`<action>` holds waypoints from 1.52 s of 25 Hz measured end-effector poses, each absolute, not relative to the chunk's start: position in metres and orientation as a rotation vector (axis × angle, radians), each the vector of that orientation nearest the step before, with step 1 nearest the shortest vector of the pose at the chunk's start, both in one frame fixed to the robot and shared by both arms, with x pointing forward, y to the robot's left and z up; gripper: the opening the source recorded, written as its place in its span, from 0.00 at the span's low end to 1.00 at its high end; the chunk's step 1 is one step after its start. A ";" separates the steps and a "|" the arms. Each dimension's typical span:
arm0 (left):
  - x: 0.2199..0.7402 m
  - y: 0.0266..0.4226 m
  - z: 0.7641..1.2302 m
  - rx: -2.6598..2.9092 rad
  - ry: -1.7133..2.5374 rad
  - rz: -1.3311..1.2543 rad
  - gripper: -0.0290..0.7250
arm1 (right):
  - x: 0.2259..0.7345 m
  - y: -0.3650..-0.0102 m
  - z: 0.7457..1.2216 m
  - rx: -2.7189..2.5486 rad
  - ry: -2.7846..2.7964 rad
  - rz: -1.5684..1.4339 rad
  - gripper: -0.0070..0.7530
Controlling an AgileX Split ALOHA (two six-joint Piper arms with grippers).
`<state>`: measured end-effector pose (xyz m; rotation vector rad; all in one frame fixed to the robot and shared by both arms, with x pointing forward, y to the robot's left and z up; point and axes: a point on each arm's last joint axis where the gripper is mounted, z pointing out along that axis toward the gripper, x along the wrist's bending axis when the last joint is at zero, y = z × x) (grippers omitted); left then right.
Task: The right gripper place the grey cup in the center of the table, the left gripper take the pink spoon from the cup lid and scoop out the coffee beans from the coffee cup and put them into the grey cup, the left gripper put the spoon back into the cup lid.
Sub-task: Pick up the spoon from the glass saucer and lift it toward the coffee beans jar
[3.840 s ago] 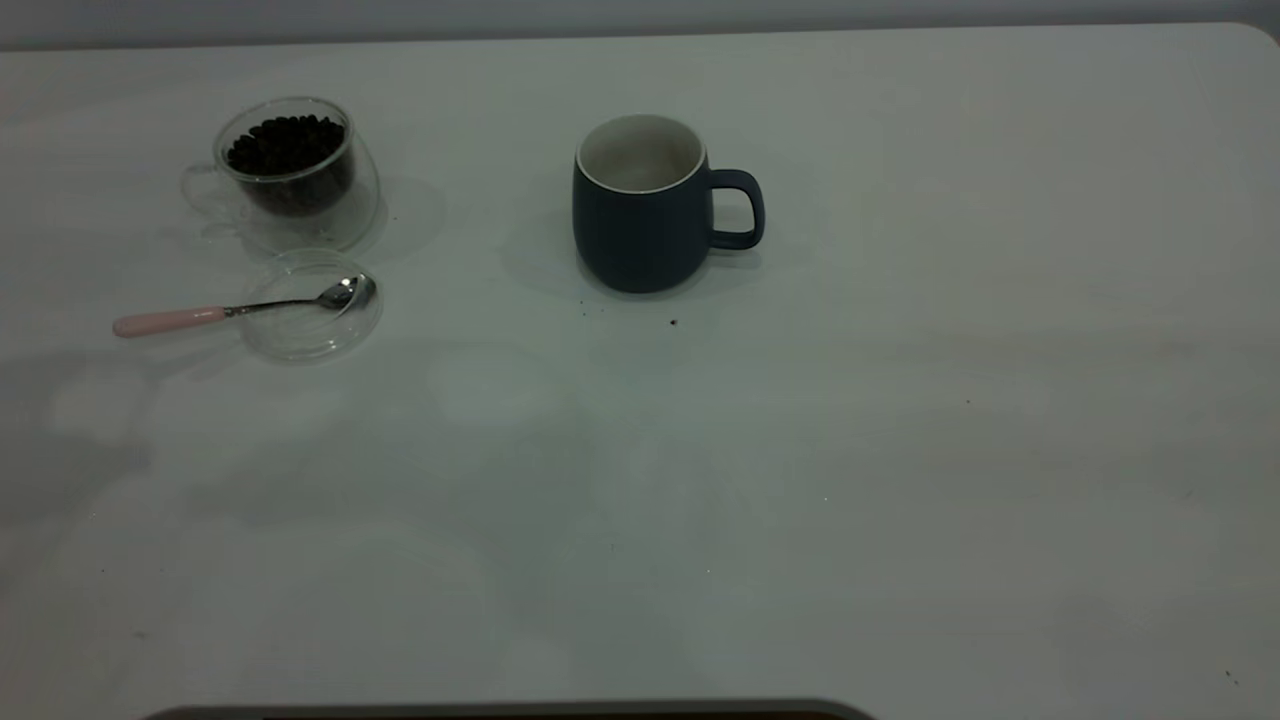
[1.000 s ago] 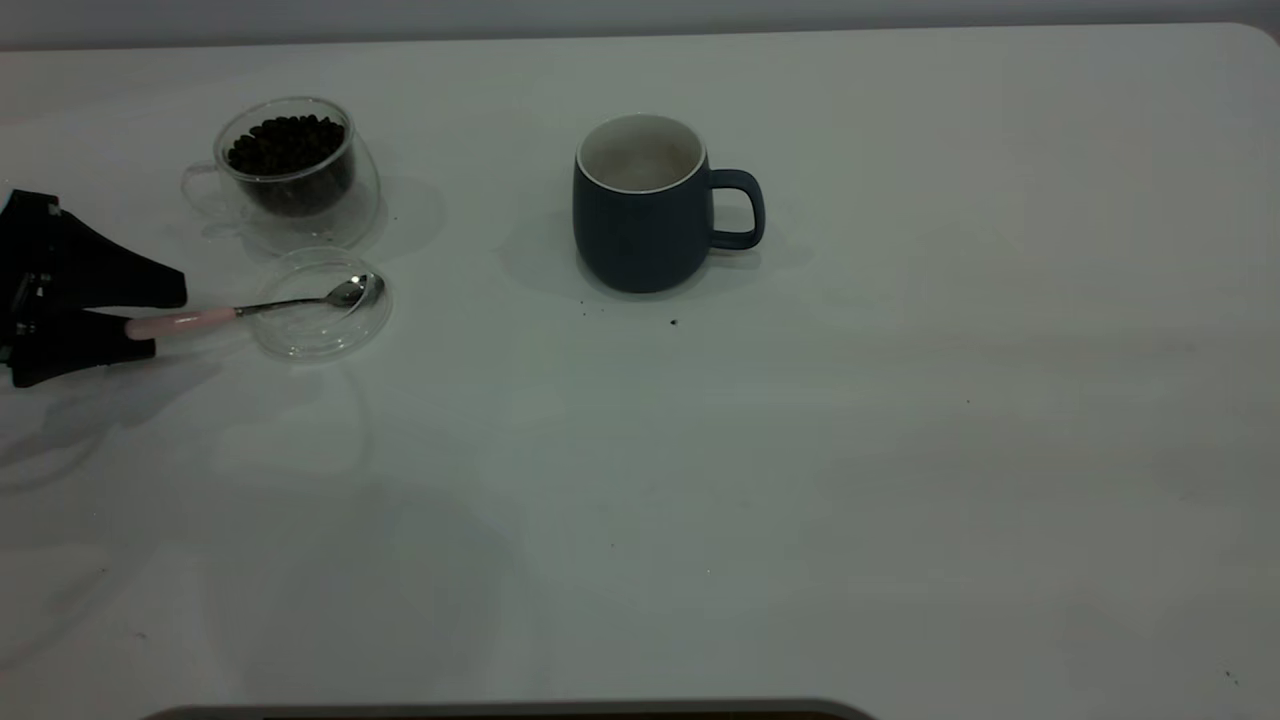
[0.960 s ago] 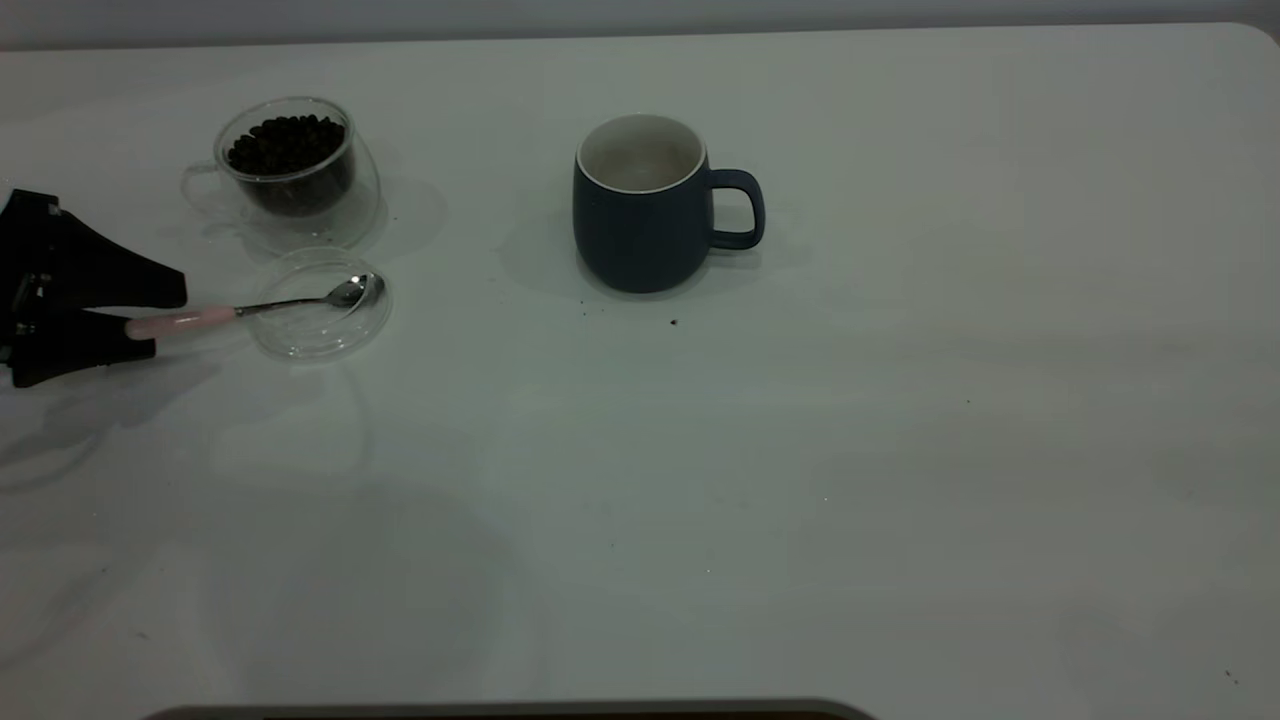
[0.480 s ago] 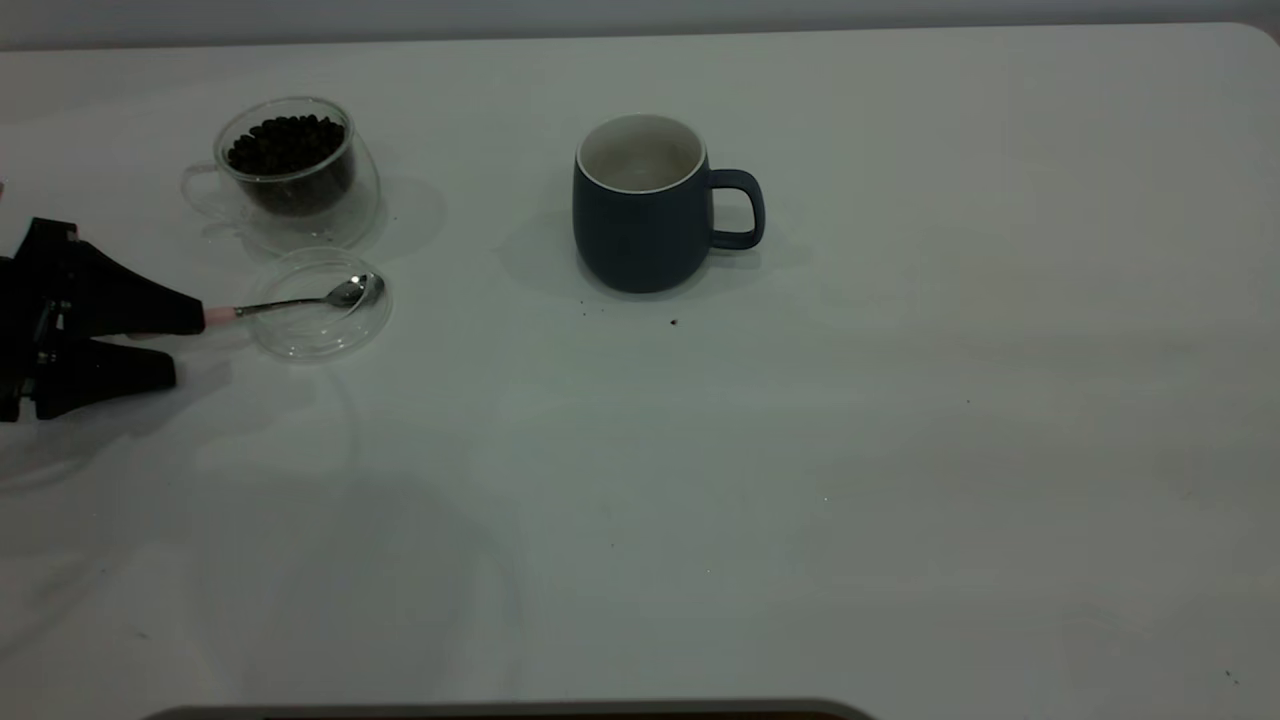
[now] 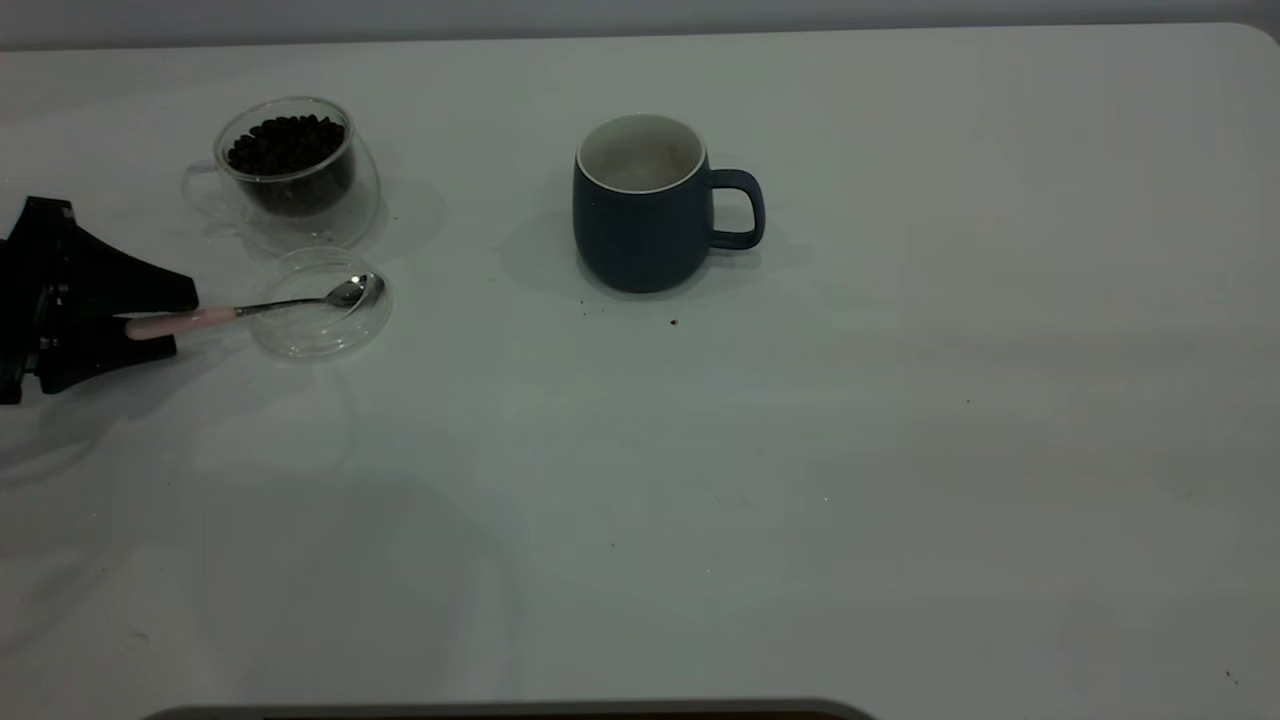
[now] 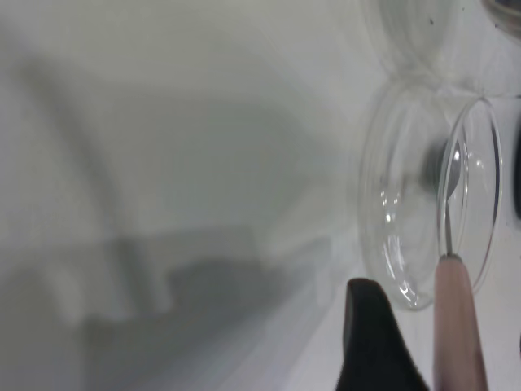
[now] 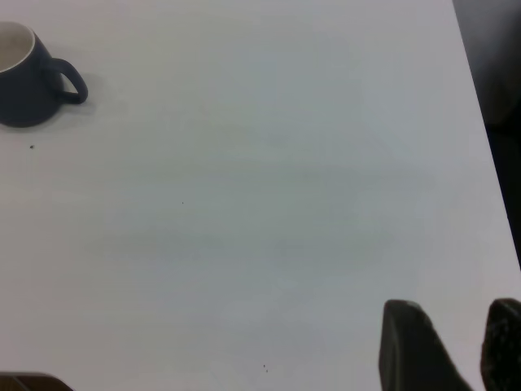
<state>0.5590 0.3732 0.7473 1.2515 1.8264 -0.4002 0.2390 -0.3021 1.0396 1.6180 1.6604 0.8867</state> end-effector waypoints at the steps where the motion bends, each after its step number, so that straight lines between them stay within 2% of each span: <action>1: 0.558 0.373 0.747 1.253 1.830 -0.411 0.67 | 0.239 -0.302 1.040 1.618 1.660 0.887 0.33; 9: 0.556 0.372 0.747 1.275 1.829 -0.444 0.66 | 0.239 -0.302 1.040 1.618 1.660 0.887 0.33; 12: 0.556 0.372 0.747 1.291 1.816 -0.433 0.62 | 0.239 -0.302 1.040 1.618 1.660 0.887 0.33; 14: 0.556 0.372 0.747 1.293 1.814 -0.432 0.56 | 0.239 -0.302 1.040 1.618 1.660 0.887 0.33; 19: 0.556 0.371 0.748 1.287 1.801 -0.440 0.27 | 0.239 -0.302 1.040 1.618 1.660 0.887 0.33; 21: 0.556 0.369 0.751 1.269 1.766 -0.462 0.20 | 0.239 -0.302 1.040 1.618 1.660 0.887 0.33; 28: 0.560 0.374 0.765 1.286 1.790 -0.432 0.20 | 0.239 -0.302 1.040 1.618 1.661 0.888 0.33; 38: 0.550 0.373 0.787 1.498 1.728 -0.538 0.20 | 0.239 -0.302 1.040 1.618 1.661 0.888 0.33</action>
